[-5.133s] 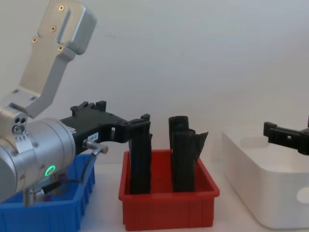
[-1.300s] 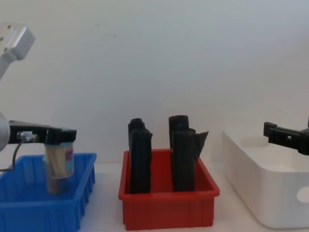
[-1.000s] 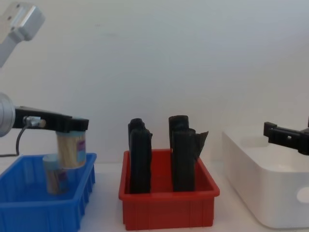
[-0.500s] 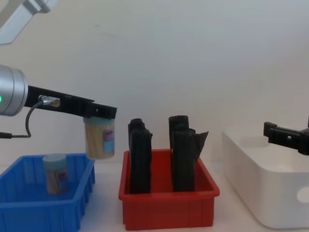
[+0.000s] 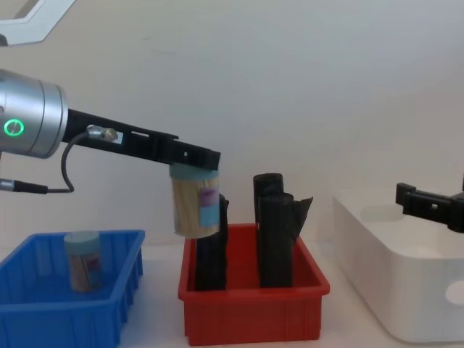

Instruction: Pick the cotton swabs from the blue box and place them into the white box.

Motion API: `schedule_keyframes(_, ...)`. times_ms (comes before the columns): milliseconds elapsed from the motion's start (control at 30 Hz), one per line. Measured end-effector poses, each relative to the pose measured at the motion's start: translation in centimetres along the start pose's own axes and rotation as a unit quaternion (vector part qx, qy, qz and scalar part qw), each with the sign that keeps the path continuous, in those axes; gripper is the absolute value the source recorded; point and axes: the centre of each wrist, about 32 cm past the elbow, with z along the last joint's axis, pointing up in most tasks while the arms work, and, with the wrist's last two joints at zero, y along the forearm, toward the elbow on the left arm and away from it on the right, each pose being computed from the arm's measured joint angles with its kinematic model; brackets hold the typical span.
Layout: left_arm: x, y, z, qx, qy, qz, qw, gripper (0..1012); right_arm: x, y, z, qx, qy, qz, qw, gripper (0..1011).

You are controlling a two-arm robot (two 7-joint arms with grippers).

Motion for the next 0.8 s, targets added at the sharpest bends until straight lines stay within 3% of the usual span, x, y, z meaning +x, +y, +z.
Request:
schedule_keyframes(367,-0.05,-0.31,0.52,-0.001,0.003,-0.032,0.9995,652,-0.01,0.04,0.07,-0.001,-0.001,0.016,0.9999,1002)
schedule_keyframes(800,-0.07,-0.44,0.74,-0.002,0.004,-0.045,0.999,652,-0.04,0.48,0.5,-0.01,-0.006,0.089,0.996,1001)
